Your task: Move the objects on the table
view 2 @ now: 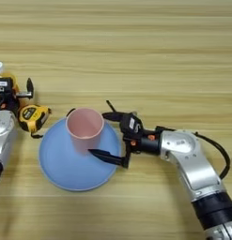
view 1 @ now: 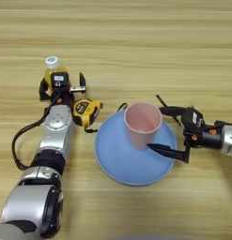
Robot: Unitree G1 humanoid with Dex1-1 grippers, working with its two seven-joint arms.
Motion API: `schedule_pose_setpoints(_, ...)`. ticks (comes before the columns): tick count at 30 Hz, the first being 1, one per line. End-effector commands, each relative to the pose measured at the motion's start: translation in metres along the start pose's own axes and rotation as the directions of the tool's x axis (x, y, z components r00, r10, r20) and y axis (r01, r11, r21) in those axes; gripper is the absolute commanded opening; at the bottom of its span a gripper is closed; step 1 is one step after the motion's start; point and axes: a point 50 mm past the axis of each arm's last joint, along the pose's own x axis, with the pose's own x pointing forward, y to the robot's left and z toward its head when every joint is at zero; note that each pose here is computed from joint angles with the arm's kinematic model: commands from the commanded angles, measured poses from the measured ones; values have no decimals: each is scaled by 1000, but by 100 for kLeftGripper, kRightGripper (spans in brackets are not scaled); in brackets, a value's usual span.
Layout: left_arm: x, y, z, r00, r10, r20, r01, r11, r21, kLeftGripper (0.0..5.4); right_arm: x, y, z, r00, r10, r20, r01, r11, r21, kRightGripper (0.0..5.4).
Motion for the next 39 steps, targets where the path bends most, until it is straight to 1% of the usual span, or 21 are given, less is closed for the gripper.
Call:
schedule_pose_setpoints(1, 1, -2, 2, 1000, -3, -3, 3, 1000, 5, 539, 2, -6, 2, 999, -31, -8, 31, 999, -26, 540)
schedule_pose_setpoints(4, 1, -2, 2, 1000, -3, -3, 3, 1000, 4, 539, 5, -5, 1, 1000, -27, -6, 27, 999, -22, 540)
schedule_pose_setpoints(10, 1, -2, 2, 1000, -2, -3, 3, 1000, 5, 539, 13, 3, -1, 1000, 22, -8, -22, 1000, -14, 540)
schedule_pose_setpoints(16, 1, -2, 2, 1000, -3, -3, 3, 1000, 4, 539, 23, 8, -1, 999, 52, -6, -53, 998, -16, 540)
schedule_pose_setpoints(17, 1, -2, 2, 1000, -3, -3, 3, 1000, 4, 539, 26, 8, -1, 999, 47, -1, -47, 999, -19, 540)
schedule_pose_setpoints(22, 0, -2, 2, 1000, -2, -3, 2, 1000, 3, 539, 38, 2, 6, 999, -5, 51, 5, 1000, 5, 540)
schedule_pose_setpoints(30, 0, -2, 3, 1000, -3, -1, 3, 1000, 2, 539, 50, -8, 5, 994, -98, 58, 98, 995, -13, 540)
schedule_pose_setpoints(35, 0, -2, 3, 1000, -3, -2, 3, 1000, 2, 539, 56, -4, 3, 992, -110, 67, 109, 994, 13, 540)
schedule_pose_setpoints(39, 0, -2, 3, 1000, -3, -2, 3, 1000, 2, 539, 58, 4, 1, 995, -81, 58, 79, 996, 35, 540)
